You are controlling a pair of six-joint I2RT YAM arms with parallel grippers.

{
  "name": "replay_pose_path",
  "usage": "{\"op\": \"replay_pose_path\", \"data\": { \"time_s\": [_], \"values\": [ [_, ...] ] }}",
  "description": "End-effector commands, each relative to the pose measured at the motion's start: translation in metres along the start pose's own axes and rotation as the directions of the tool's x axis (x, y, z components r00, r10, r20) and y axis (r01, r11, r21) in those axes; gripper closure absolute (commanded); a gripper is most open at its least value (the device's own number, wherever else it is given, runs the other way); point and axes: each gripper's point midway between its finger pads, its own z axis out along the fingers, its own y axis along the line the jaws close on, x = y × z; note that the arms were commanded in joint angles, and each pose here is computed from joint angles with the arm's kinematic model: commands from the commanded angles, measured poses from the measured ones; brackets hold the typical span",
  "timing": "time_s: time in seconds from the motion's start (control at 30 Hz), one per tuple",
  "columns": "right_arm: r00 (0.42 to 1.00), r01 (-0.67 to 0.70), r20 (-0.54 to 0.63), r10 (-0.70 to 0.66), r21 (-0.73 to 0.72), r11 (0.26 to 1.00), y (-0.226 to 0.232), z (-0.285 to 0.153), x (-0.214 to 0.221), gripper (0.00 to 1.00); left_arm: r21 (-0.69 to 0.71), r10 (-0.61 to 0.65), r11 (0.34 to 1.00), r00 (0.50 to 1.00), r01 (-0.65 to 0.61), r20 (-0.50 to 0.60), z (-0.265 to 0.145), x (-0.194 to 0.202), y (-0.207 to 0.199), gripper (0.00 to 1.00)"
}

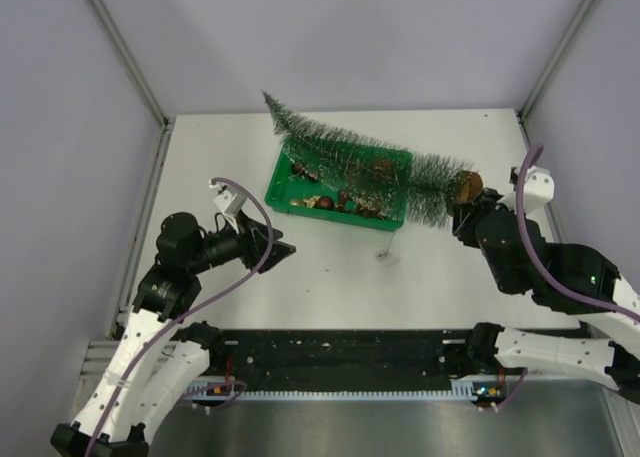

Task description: Decorate the small christmas tree

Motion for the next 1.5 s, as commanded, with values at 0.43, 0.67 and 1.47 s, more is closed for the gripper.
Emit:
{"op": "replay_pose_path", "data": {
  "time_s": [0.43, 0.67, 1.47],
  "values": [
    [0.984, -0.178, 0.008, 0.179, -0.101, 0.979, 0.039, 0.000, -0.018, 1.00, 0.155, 0.054, 0.985, 0.989, -0.076, 0.137, 0.037, -0.034, -0.021, 0.05],
    [0.982, -0.188, -0.007, 0.188, -0.120, 0.975, 0.045, 0.000, -0.016, 1.00, -0.010, 0.078, 0.997, 0.982, -0.077, 0.172, 0.043, -0.036, 0.012, 0.08],
    [0.975, -0.221, -0.023, 0.220, -0.132, 0.966, 0.039, -0.004, -0.013, 1.00, 0.094, -0.006, 0.996, 0.987, -0.009, 0.160, 0.026, -0.041, -0.019, 0.68]
  ]
}}
